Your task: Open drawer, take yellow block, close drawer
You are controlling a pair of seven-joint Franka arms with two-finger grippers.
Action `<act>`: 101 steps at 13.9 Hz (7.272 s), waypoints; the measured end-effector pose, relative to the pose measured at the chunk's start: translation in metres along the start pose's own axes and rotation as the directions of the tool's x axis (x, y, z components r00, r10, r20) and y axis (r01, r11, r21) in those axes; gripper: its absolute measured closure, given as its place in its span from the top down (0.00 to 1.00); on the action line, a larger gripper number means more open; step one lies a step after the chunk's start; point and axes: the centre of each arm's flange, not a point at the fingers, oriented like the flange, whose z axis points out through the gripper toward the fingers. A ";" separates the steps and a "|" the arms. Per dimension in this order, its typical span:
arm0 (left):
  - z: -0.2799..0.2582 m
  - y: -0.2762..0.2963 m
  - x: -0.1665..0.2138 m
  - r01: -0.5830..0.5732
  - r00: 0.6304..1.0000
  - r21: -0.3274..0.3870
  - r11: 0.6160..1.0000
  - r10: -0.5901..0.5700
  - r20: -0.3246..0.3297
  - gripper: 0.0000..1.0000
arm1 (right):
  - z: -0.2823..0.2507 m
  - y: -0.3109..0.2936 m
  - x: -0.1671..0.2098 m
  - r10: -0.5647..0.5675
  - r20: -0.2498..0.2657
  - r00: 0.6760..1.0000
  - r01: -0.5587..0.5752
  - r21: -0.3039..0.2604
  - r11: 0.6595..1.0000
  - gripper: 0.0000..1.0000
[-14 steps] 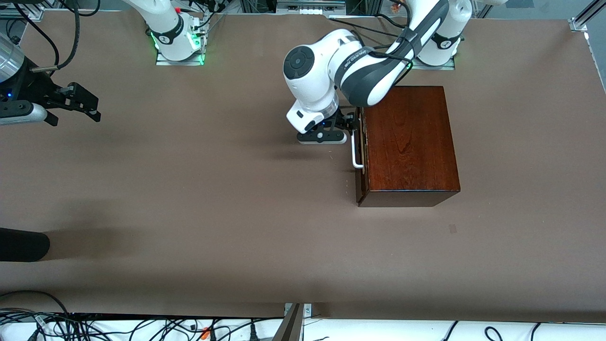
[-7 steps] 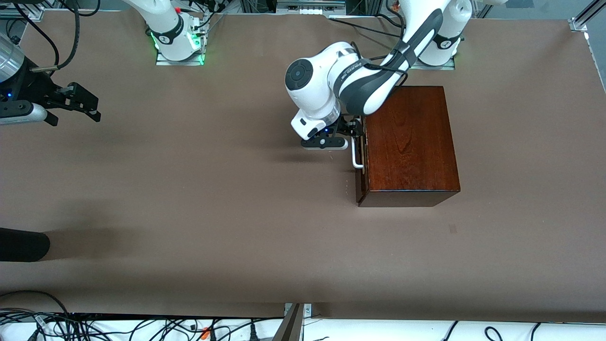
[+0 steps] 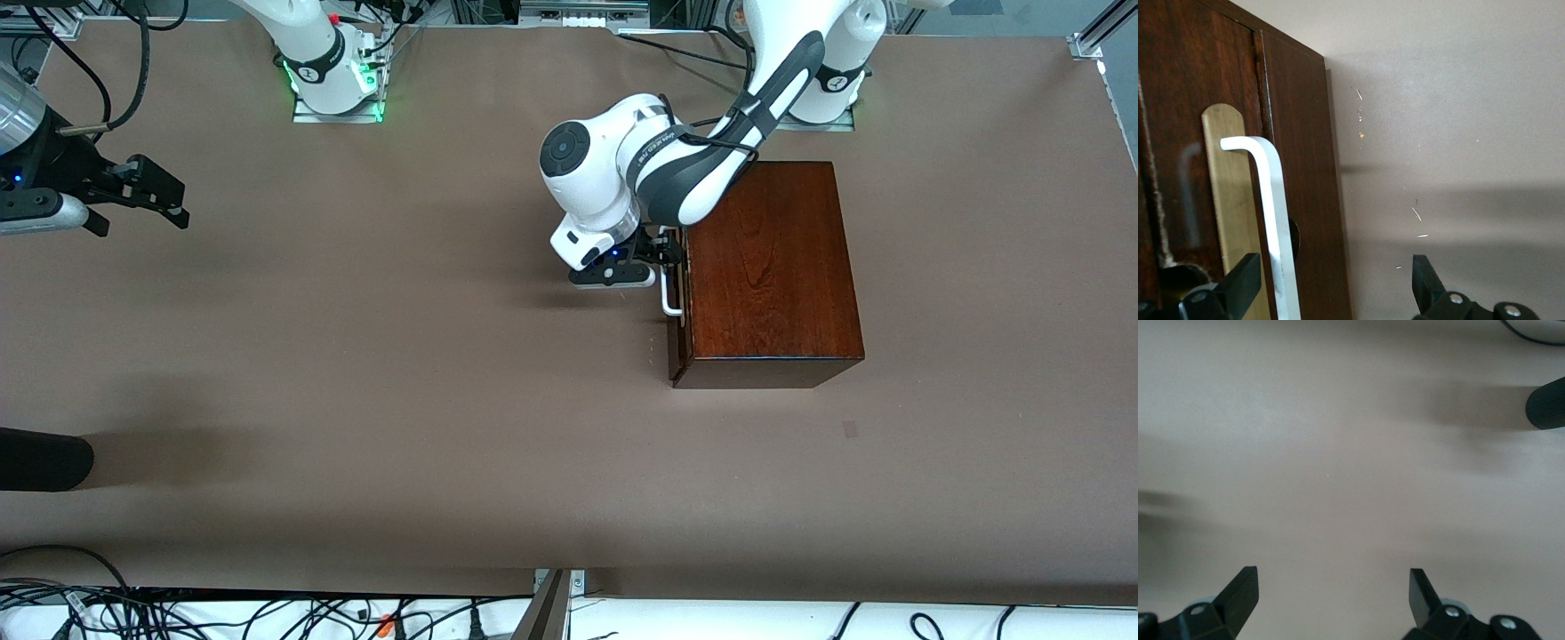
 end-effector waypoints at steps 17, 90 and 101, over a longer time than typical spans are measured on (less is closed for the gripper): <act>0.011 0.009 0.001 0.046 0.999 -0.020 0.999 -0.047 -0.016 1.00 | 0.000 0.000 0.000 0.001 0.000 1.000 -0.001 0.000 1.000 1.00; -0.158 -0.373 0.091 0.206 0.978 -0.402 0.892 -0.178 0.107 1.00 | 0.088 -0.060 0.022 -0.110 0.193 0.975 0.113 -0.006 0.994 1.00; -0.136 -0.499 0.056 0.120 0.993 -0.389 0.913 -0.105 0.058 1.00 | 0.059 -0.399 -0.074 -0.694 0.033 0.720 0.690 0.081 0.720 1.00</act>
